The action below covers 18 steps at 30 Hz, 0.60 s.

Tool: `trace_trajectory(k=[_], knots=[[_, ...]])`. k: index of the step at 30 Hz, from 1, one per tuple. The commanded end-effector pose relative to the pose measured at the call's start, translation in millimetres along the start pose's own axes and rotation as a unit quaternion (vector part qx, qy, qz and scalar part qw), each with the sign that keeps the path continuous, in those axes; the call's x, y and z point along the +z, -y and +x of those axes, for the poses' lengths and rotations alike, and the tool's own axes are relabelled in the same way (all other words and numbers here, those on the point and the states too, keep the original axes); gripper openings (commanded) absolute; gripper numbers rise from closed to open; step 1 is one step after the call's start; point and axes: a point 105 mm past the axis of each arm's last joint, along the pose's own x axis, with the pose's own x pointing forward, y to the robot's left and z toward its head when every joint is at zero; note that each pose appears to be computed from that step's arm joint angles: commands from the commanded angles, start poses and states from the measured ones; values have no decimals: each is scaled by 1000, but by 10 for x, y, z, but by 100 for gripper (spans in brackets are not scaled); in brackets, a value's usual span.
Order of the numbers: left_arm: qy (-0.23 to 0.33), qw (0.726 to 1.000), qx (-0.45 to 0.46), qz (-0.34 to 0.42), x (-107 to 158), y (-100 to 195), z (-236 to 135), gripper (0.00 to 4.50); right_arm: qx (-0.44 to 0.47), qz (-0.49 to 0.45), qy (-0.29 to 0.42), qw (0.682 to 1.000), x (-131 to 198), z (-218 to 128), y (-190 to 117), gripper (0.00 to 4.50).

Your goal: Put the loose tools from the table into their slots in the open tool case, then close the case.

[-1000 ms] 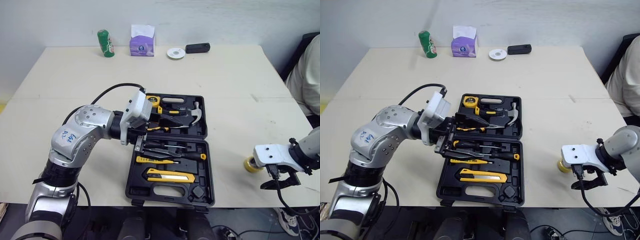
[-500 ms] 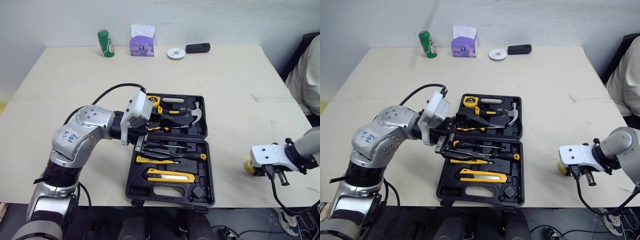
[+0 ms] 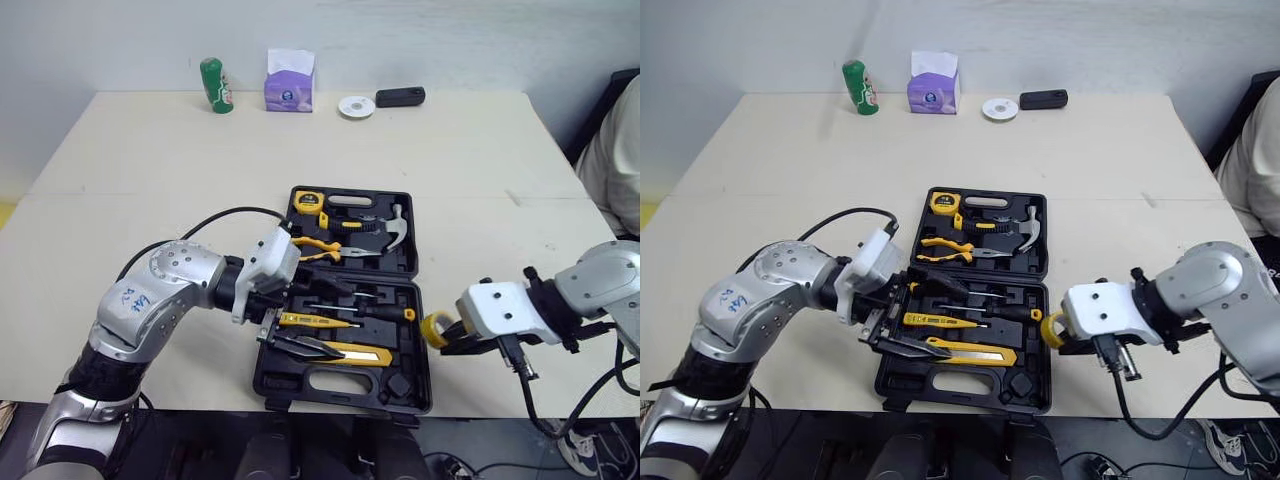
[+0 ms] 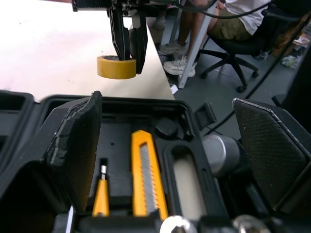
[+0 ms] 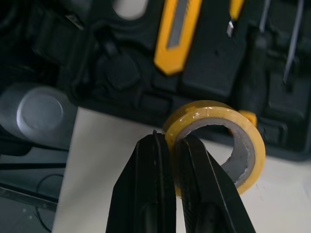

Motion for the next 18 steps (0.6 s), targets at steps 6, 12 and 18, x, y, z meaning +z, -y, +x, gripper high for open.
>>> trace_trajectory(k=[6, 12, 18], knots=[[-24, 999, -28, 7, -73, 190, 17, 450, 57, -27, 16, 998, 169, 338, -192, 6], [-38, 999, -36, 10, -111, 246, 2, 450, 73, -19, 11, 997, 117, 490, -277, 6], [-79, 996, -28, 43, -250, 229, -25, 450, 71, -5, 14, 997, 76, 579, -292, 6]])
